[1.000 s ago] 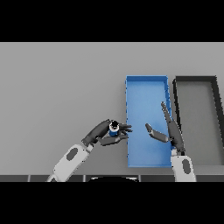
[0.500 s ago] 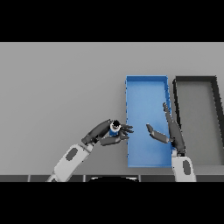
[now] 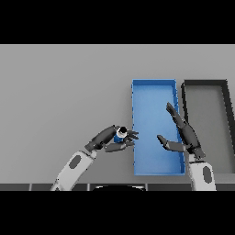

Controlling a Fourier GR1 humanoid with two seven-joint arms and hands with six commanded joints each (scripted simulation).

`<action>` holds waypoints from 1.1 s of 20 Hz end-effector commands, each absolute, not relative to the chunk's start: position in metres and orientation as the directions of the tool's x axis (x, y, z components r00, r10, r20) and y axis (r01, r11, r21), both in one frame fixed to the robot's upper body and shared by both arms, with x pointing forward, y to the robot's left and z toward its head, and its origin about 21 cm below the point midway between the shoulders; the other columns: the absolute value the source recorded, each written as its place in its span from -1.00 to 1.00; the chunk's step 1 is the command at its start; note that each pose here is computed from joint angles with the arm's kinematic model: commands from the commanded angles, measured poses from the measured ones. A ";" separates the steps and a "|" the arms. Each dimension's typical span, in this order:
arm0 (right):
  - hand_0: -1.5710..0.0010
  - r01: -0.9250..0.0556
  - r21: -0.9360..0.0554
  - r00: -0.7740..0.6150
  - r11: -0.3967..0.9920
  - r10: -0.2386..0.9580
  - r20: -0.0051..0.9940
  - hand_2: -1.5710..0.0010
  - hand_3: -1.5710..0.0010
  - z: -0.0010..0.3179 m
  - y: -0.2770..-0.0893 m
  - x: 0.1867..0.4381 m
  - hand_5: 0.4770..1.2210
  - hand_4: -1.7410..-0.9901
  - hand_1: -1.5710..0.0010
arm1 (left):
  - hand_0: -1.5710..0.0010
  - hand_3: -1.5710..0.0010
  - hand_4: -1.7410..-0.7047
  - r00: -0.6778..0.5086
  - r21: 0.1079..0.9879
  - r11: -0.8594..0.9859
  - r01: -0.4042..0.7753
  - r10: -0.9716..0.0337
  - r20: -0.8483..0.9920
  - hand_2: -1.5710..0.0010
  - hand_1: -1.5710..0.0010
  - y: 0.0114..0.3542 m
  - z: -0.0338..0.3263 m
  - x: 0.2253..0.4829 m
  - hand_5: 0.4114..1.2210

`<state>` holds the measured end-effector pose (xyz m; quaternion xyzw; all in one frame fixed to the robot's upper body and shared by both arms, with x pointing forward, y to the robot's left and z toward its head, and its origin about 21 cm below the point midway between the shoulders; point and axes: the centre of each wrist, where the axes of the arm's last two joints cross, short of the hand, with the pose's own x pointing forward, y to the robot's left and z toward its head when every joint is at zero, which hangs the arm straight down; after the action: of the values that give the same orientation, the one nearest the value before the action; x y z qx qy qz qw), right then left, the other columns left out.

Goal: Pick up the blue pipe and place it into the blue bin.

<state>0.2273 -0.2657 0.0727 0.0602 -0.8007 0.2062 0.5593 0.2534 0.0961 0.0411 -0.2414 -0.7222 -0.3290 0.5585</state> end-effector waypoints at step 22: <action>1.00 -0.774 -0.434 -0.413 0.461 0.152 0.898 1.00 1.00 0.159 -0.156 0.258 -0.90 0.44 1.00 | -1.00 -1.00 -0.47 -0.245 0.183 0.623 0.760 0.015 0.969 -1.00 -1.00 0.095 0.045 0.254 1.00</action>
<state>0.2585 -0.1558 0.1590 0.2221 -0.6972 0.4688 0.4947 0.2537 0.0946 0.0448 -0.2726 -0.7133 -0.3387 0.5497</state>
